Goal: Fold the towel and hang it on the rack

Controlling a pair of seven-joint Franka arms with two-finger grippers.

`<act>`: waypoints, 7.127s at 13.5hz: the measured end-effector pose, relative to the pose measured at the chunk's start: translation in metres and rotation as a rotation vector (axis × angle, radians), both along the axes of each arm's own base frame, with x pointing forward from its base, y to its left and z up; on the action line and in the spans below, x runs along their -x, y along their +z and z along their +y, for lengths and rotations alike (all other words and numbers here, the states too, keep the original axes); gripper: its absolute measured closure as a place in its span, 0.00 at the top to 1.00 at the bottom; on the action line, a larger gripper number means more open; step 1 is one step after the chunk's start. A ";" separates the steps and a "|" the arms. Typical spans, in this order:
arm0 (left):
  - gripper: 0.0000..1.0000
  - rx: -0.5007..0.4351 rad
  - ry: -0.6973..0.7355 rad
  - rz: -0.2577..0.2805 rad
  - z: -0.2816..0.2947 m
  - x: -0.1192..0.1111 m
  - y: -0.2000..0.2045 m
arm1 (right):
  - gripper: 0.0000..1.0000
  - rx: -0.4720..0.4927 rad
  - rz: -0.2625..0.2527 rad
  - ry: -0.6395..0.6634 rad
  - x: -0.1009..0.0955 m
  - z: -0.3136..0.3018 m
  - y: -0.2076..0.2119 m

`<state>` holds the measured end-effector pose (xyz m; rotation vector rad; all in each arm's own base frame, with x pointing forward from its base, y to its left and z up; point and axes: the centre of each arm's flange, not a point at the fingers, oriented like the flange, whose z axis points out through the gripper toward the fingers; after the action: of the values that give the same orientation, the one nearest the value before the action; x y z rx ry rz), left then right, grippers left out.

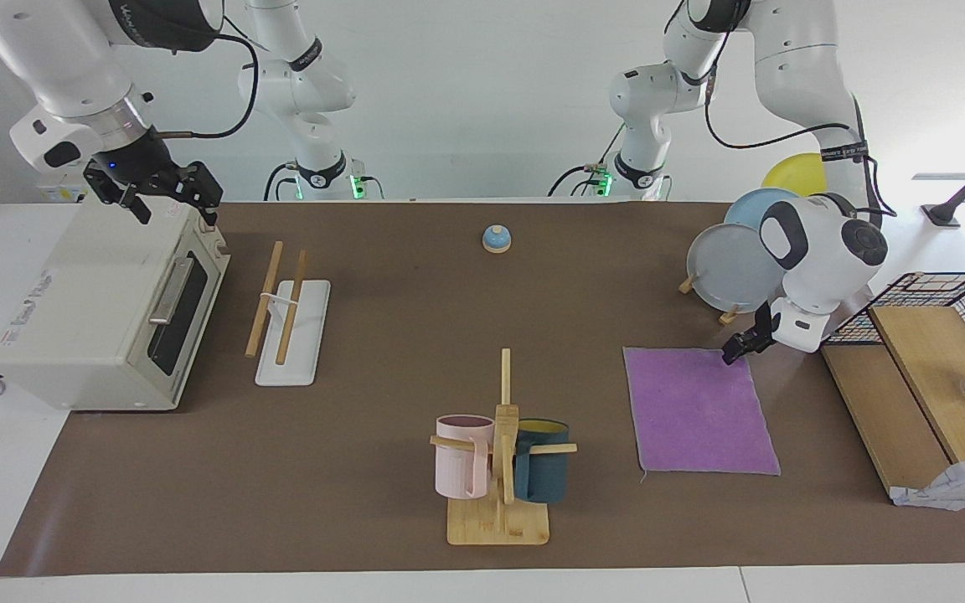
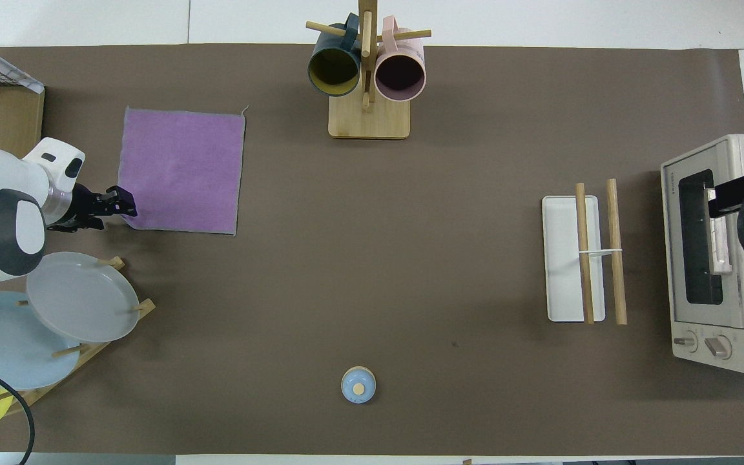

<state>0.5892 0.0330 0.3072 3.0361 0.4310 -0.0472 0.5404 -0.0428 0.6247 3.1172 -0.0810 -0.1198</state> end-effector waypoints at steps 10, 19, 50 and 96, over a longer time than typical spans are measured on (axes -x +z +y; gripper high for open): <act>0.02 0.006 0.005 0.013 -0.002 0.002 -0.003 | 1.00 0.000 0.000 0.000 0.000 0.000 0.000; 0.02 0.008 -0.216 -0.055 -0.054 -0.013 0.064 | 1.00 -0.021 0.014 -0.014 0.002 -0.006 -0.002; 0.92 0.217 -0.267 -0.037 -0.139 0.030 -0.008 | 1.00 -0.384 0.066 -0.262 -0.013 0.146 -0.061; 0.07 0.457 1.249 0.326 -0.302 0.077 0.268 | 1.00 -0.921 0.234 -1.200 0.015 0.381 -0.106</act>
<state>0.5118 -0.2688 0.5755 1.8625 1.8800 -0.4658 0.5257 0.3385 0.5186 3.1441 -2.4199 -0.6683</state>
